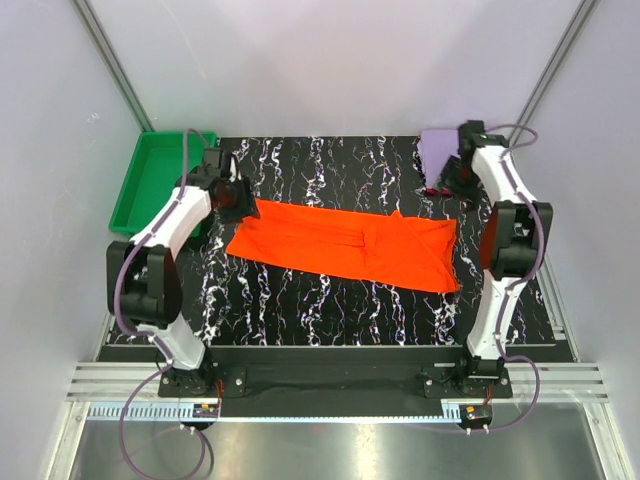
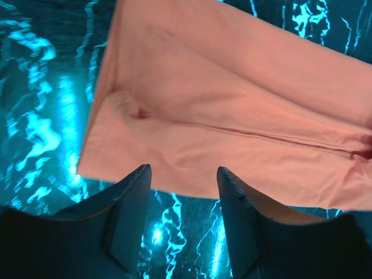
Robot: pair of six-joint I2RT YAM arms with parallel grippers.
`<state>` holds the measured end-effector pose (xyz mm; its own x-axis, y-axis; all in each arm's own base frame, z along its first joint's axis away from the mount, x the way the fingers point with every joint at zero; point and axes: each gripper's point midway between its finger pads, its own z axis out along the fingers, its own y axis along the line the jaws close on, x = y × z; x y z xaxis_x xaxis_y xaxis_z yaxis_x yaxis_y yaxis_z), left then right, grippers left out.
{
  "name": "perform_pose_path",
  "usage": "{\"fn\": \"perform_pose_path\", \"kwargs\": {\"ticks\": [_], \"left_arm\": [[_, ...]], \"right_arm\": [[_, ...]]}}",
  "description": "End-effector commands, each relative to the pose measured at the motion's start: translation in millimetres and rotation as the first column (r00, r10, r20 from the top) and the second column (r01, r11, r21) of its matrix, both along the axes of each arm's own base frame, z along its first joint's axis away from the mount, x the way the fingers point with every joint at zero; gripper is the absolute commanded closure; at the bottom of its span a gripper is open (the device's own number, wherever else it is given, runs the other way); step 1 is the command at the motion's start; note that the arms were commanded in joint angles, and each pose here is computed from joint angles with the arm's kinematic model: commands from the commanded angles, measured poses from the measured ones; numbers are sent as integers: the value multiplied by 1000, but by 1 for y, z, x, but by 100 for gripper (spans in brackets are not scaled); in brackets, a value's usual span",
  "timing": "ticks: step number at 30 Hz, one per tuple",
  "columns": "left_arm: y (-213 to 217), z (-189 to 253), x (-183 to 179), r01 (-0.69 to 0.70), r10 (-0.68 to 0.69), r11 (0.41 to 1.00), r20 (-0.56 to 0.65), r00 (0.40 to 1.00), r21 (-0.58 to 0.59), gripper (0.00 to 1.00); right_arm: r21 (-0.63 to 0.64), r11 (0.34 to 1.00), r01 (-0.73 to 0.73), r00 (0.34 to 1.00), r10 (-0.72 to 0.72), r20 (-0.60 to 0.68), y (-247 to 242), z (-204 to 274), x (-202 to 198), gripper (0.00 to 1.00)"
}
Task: Fold and stack the t-shirts
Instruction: Fold the tshirt
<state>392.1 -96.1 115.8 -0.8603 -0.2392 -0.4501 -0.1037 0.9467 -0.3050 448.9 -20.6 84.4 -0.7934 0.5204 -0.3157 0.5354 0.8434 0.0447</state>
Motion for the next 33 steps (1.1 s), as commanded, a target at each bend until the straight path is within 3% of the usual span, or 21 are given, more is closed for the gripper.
{"fn": "perform_pose_path", "kwargs": {"ticks": [1,8,12,14,15,17,20,21,23,25,26,29,33], "left_arm": [[18,56,1,-84,75,995,154,985,53,43],[40,72,-32,-195,174,977,210,962,84,37],[16,53,-35,-33,29,999,172,985,17,43],[14,34,-33,-16,15,1000,105,994,14,45],[12,28,-32,-3,5,1000,91,996,-25,51],[-4,28,-18,55,-37,989,124,992,-140,53],[-18,29,4,104,-73,973,152,986,-206,61],[-26,9,7,117,-100,962,80,992,-248,63],[-27,11,22,109,-102,965,41,994,-240,65],[-28,-2,34,131,-131,963,17,991,-235,59],[-27,7,47,139,-132,970,49,990,-197,47],[-18,5,60,181,-178,981,53,983,-64,34],[-30,7,54,276,-281,958,72,957,71,27]], "right_arm": [[-79,987,-136,982,145,118,53,67,12,16],[5,940,-342,913,332,236,188,83,40,12],[87,929,-359,908,326,263,229,90,40,15],[122,919,-374,901,329,283,247,93,38,21],[147,914,-377,900,323,294,254,94,38,26],[239,888,-393,900,319,297,279,88,34,36],[267,872,-411,900,340,273,296,83,24,39],[264,870,-416,899,348,266,298,82,21,39],[243,867,-436,892,380,243,299,75,11,39],[213,872,-440,891,395,224,291,73,1,37],[193,870,-454,883,410,228,285,80,-3,36],[120,873,-473,875,450,179,263,80,-22,28],[42,900,-434,898,429,102,230,83,-42,19]]}}
